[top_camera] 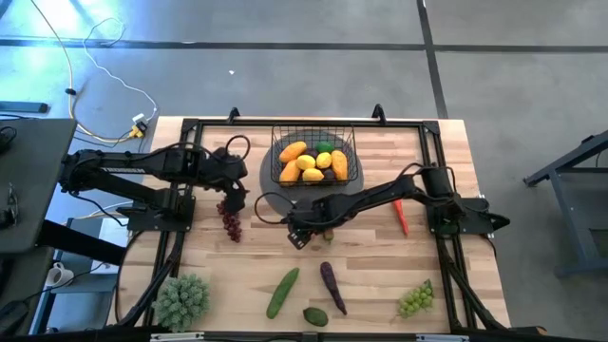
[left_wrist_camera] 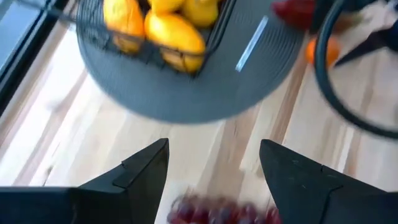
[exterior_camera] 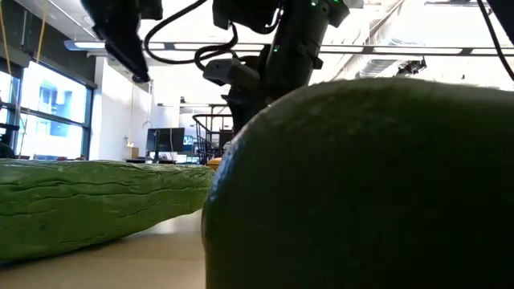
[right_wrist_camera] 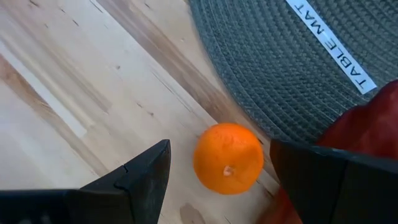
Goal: Build produce basket
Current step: Put the orange into the black wire basket
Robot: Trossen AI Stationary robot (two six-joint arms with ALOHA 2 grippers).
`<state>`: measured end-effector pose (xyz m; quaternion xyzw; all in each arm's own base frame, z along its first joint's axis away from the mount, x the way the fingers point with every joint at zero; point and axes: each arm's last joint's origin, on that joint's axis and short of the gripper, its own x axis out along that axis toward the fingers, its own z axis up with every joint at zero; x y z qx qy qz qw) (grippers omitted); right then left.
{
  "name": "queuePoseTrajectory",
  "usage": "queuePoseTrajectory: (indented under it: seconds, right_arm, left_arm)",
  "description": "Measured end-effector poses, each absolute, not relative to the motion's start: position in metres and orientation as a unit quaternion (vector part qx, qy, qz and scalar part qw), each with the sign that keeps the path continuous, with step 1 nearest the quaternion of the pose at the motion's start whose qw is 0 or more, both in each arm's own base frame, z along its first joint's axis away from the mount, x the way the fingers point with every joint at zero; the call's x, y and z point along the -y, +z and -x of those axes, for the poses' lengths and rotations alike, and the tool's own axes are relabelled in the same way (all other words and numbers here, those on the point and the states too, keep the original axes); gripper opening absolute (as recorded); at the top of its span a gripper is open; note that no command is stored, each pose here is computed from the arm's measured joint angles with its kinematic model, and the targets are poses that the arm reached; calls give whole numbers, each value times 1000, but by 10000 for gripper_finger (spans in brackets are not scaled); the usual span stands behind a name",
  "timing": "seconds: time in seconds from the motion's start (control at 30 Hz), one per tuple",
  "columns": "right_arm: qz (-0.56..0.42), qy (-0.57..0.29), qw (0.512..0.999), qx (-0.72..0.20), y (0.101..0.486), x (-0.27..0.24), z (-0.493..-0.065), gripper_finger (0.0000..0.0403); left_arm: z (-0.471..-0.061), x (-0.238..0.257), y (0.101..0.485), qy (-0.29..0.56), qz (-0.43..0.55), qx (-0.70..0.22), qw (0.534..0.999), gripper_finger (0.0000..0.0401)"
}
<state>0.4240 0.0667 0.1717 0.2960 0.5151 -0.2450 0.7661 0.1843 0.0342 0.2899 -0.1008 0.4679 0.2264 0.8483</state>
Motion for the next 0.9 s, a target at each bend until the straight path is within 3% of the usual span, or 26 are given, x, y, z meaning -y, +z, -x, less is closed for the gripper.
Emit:
queuePoseTrajectory:
  seconds: [0.6,0.9]
  right_arm:
    - [-316,-257,735,-542,145,-69,-427,254]
    - [-334,-268,726,-538,145,-69,-427,162]
  left_arm:
    - [-178,-35,287,245,71,-497,830,243]
    - [-178,-35,287,239,59,-500,830,243]
